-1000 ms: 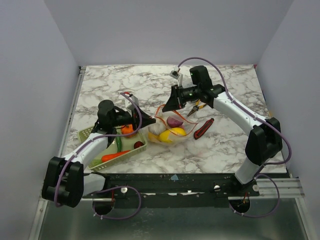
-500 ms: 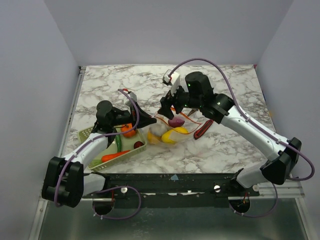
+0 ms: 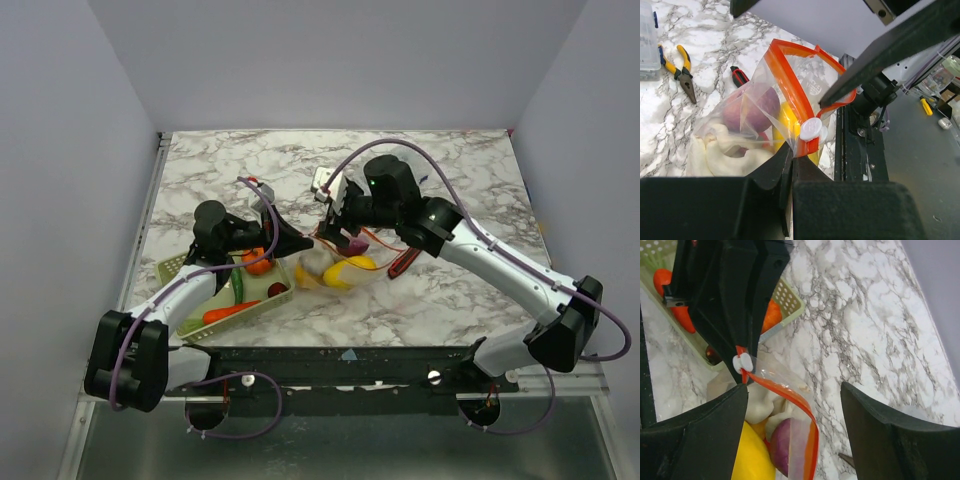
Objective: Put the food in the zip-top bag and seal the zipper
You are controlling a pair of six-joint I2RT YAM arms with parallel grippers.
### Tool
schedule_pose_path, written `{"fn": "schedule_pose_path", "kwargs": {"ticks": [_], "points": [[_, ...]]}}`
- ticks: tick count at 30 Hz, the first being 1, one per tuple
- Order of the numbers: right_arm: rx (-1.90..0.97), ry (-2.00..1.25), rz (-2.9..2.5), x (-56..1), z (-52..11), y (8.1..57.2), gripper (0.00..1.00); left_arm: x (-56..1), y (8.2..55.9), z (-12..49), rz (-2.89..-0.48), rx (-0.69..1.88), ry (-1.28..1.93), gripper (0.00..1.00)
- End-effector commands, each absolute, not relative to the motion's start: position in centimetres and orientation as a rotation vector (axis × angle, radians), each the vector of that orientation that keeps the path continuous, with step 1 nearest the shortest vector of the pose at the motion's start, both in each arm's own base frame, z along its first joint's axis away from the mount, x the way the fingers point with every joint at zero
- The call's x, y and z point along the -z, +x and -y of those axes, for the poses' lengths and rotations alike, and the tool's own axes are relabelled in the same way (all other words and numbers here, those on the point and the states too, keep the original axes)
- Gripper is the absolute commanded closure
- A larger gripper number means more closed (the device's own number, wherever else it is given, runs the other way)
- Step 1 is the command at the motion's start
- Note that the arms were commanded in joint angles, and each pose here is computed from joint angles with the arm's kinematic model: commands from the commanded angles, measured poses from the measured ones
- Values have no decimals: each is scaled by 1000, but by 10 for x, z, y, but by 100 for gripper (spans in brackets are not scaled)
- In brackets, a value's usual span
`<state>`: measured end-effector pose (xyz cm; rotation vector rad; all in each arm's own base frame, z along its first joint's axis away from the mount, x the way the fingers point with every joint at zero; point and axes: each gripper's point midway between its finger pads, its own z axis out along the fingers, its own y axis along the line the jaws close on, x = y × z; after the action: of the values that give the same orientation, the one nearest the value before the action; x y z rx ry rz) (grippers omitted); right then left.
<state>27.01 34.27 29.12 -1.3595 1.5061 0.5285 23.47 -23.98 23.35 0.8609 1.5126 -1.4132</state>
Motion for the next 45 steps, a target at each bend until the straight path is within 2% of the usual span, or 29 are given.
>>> {"fn": "schedule_pose_path", "kwargs": {"ticks": [1, 8, 15, 23, 28, 32, 37, 45], "points": [[-566, -1534, -1441, -274, -359, 249, 23, -242, 231, 241, -1464, 1424, 914, 100], [-579, -1541, -1410, -275, -366, 243, 25, -243, 232, 242, -1469, 1434, 911, 100], [-639, -1427, -1410, -308, -367, 238, 24, -242, 233, 241, -1480, 1437, 905, 100], [-638, -1426, -1459, -291, -370, 233, 23, -242, 234, 241, -1487, 1445, 903, 100], [-490, -1496, -1508, -259, -368, 247, 25, -244, 235, 241, -1484, 1448, 904, 100], [-237, -1473, -1489, -250, -356, 273, 32, -245, 234, 240, -1473, 1437, 910, 100], [-168, -1476, -1505, -245, -352, 282, 45, -244, 234, 241, -1474, 1451, 923, 100], [-304, -1452, -1511, -256, -361, 269, 87, -244, 233, 238, -1417, 1370, 950, 98]]}}
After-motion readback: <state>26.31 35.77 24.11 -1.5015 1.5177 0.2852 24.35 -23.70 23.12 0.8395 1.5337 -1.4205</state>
